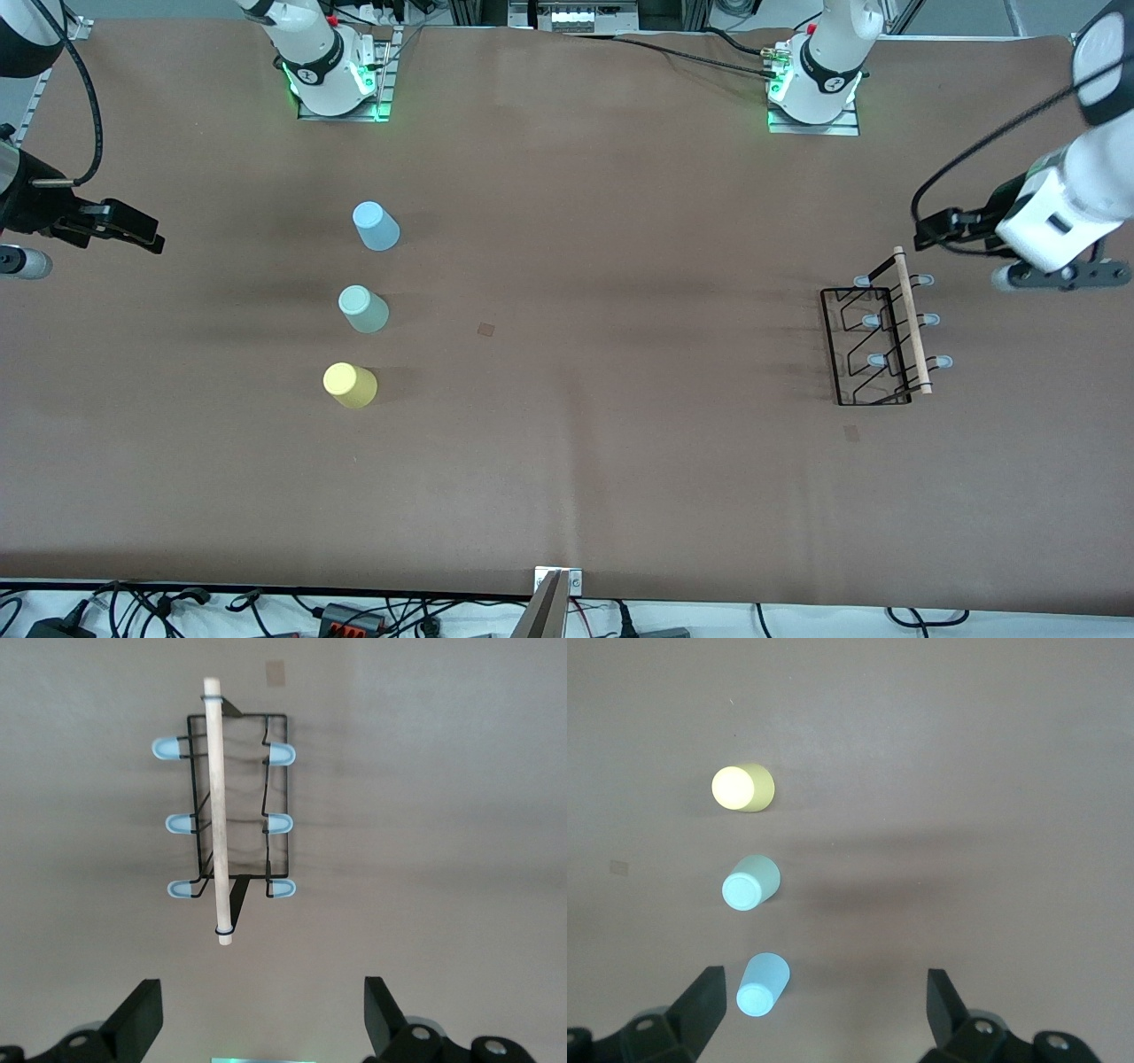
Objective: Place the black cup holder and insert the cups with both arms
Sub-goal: 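Reach the right gripper to the teal cup while the left gripper grasps the rack handle, then slide the rack toward the table center while the right gripper grasps the teal cup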
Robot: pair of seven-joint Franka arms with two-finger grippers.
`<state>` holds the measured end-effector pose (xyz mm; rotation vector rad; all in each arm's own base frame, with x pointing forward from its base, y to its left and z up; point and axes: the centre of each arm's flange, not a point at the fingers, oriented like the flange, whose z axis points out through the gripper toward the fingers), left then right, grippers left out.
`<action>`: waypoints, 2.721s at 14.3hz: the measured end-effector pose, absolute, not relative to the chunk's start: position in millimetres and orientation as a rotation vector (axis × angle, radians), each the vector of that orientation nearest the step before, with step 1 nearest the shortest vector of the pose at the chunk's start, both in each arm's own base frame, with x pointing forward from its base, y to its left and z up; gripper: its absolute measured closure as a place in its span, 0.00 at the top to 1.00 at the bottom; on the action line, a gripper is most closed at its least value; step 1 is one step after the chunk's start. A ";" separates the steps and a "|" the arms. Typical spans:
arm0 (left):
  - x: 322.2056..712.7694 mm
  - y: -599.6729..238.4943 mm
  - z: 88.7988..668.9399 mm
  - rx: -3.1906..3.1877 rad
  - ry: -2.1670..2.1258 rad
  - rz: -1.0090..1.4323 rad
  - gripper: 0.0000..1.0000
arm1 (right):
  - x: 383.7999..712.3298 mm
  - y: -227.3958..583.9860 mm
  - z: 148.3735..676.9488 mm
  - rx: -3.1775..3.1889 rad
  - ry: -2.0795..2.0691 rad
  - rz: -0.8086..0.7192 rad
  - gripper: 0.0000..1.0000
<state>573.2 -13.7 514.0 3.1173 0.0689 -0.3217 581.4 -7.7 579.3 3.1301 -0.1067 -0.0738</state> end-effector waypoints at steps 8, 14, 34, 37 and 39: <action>621.4 -8.6 438.2 3.146 0.038 -0.219 1.00 | 577.7 4.6 544.7 3.134 -0.071 -0.180 1.00; 623.1 9.4 385.3 3.206 -0.056 -0.039 0.99 | 579.4 52.7 425.0 3.145 0.046 -0.104 1.00; 611.1 20.7 369.6 3.200 -0.059 -0.092 0.16 | 524.8 116.6 258.7 3.171 0.025 0.021 1.00; 623.5 -24.1 425.4 3.186 -0.158 -0.069 0.16 | 522.0 125.8 247.8 3.174 0.010 0.014 1.00; 624.8 -64.9 444.8 3.168 -0.221 -0.039 0.16 | 518.9 132.0 238.4 3.174 0.018 0.001 1.00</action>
